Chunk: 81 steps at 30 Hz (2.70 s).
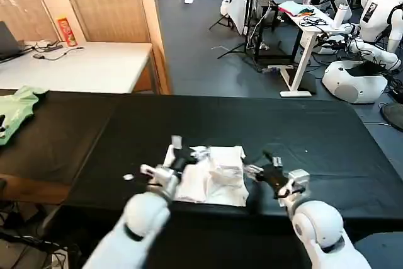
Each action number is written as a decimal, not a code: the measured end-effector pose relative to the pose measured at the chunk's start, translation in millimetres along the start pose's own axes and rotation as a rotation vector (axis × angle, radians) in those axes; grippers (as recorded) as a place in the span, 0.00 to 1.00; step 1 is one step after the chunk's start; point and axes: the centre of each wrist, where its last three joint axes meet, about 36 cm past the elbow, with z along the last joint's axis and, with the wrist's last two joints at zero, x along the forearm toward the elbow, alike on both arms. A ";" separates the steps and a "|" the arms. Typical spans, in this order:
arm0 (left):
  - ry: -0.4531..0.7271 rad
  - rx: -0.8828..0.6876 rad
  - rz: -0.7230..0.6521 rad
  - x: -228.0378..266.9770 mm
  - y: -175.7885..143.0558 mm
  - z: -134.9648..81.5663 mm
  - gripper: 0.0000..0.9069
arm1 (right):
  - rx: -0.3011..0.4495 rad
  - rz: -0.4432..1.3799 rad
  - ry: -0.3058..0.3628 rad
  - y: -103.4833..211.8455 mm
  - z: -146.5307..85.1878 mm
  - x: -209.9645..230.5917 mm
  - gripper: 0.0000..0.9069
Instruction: Fold and organize the clothes.
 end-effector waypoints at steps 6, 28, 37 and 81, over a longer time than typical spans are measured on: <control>0.028 -0.090 -0.075 16.4 27.9 8.0 0.97 | 0.072 -0.045 0.020 26.7 -15.1 -37.8 0.97; 0.106 -0.134 -0.121 38.2 34.4 37.0 0.97 | 0.300 0.248 0.129 3.9 -15.3 -57.7 0.97; 0.110 -0.137 -0.129 43.2 36.4 42.5 0.97 | 0.135 0.079 0.068 7.2 -15.6 -39.2 0.97; 0.135 -0.146 -0.157 64.8 32.9 61.6 0.97 | 0.276 -0.128 0.095 62.3 7.1 -8.2 0.33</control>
